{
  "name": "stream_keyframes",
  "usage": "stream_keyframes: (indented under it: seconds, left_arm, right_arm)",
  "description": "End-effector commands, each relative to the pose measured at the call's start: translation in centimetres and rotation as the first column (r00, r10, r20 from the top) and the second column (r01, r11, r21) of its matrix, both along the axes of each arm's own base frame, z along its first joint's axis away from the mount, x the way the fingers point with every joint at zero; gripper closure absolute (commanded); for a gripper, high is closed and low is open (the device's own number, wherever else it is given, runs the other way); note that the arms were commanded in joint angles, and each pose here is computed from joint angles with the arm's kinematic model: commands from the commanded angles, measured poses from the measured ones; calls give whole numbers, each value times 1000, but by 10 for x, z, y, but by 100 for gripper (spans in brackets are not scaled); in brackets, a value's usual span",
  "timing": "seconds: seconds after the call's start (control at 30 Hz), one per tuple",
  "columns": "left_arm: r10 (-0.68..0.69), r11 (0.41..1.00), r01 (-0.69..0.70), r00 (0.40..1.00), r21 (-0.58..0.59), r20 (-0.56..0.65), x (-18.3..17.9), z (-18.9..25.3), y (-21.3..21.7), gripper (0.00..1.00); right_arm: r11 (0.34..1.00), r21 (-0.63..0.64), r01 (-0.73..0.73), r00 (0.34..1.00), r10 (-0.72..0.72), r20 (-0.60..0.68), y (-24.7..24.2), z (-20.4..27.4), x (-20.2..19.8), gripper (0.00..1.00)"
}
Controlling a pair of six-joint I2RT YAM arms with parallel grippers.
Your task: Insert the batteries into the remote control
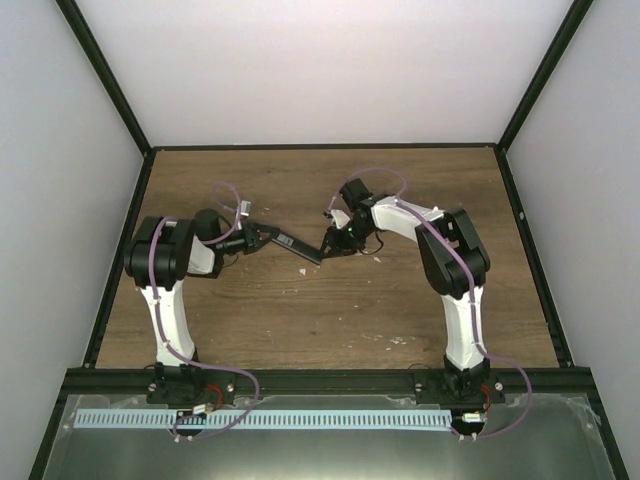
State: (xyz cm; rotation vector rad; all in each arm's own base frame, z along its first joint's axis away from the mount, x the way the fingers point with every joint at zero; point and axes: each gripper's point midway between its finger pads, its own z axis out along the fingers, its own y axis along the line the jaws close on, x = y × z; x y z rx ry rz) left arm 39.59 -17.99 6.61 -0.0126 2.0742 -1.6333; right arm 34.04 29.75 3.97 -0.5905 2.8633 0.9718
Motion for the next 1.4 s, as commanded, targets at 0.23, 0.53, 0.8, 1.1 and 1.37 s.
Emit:
stream_keyframes:
  seconds: [0.23,0.53,0.8,1.1,1.37]
  left_arm:
    - [4,1000,-4,1000,14,20,-2,-11,0,100]
    - [0,1000,0,1000,12,20,-2,-12,0,100]
    - [0,1000,0,1000,7,25,-4,-11,-2,100]
    - [-14,1000,14,1000,6,26,-6,-10,-7,100]
    - [-27,1000,27,999,10,30,-9,-9,-13,100]
  right_arm:
    - [999,41,7,1000,-6,-17,12,3,14,79]
    - [999,49,15,999,-13,-40,15,-5,14,84]
    - [999,36,38,997,-36,-72,13,-14,12,85]
    - [998,34,59,995,-56,-87,16,-14,16,86]
    - [997,29,73,993,-70,-100,18,-16,20,85]
